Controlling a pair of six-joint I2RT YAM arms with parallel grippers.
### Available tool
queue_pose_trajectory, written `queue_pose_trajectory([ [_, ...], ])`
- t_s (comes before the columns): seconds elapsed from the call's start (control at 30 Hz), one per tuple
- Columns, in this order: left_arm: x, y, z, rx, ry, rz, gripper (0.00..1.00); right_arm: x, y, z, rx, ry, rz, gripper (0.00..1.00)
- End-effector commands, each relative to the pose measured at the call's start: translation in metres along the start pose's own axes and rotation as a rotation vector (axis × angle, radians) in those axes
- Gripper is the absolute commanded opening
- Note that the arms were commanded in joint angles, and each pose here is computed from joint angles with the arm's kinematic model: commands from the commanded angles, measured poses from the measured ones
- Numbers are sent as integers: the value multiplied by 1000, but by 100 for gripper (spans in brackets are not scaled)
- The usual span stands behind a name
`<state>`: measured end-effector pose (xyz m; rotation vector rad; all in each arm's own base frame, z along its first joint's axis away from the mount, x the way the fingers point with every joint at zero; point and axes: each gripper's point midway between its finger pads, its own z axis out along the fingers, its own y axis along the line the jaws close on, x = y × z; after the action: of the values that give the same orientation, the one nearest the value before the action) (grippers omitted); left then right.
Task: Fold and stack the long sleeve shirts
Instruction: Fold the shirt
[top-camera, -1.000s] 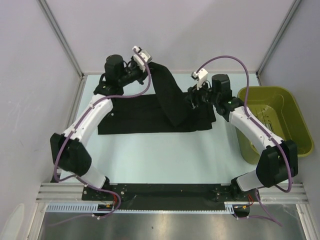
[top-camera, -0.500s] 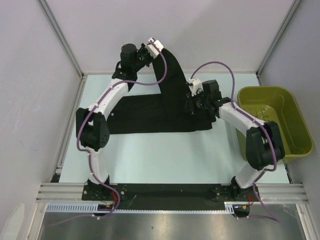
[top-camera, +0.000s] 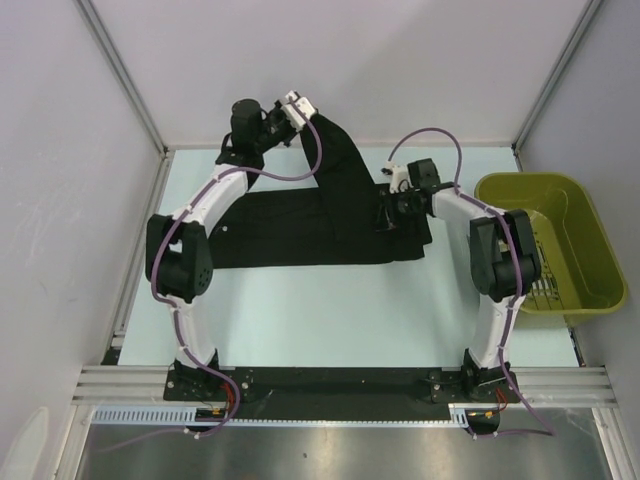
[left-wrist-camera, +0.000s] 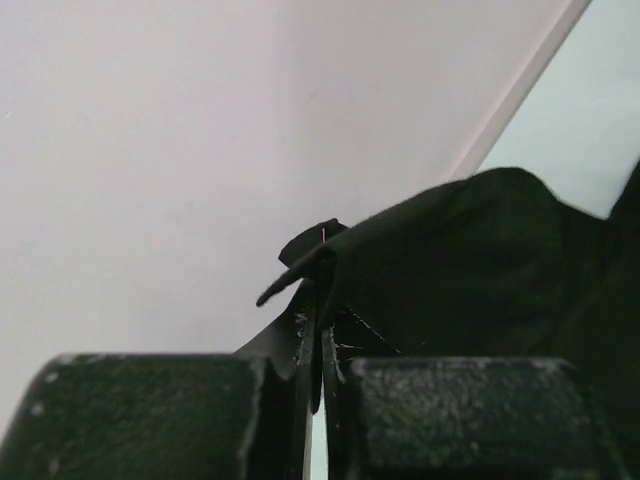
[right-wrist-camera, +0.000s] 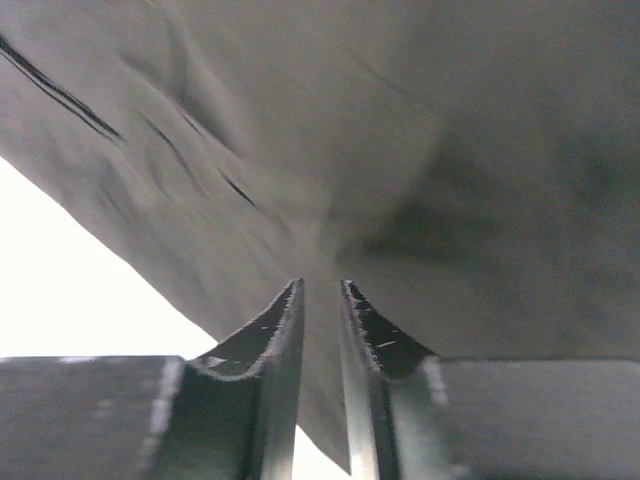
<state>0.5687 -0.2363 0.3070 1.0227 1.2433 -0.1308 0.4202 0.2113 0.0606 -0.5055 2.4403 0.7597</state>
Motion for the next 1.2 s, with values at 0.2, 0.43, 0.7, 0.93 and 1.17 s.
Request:
queue_pose_trajectory([
  [0.2, -21, 72, -14, -191, -52, -15, 2, 35, -33, -89, 61, 121, -64, 49],
  [0.43, -10, 81, -8, -209, -27, 6, 2, 62, -57, -82, 130, 231, -53, 49],
  [0.7, 5, 67, -11, -165, -7, -7, 2, 77, -76, -72, 184, 290, -44, 38],
  [0.93, -14, 36, -31, 28, -124, -85, 1, 72, -91, -63, 253, 328, -25, 16],
  [1.17, -24, -36, -80, 345, -181, -62, 3, 19, -43, -89, 108, 151, -87, 34],
])
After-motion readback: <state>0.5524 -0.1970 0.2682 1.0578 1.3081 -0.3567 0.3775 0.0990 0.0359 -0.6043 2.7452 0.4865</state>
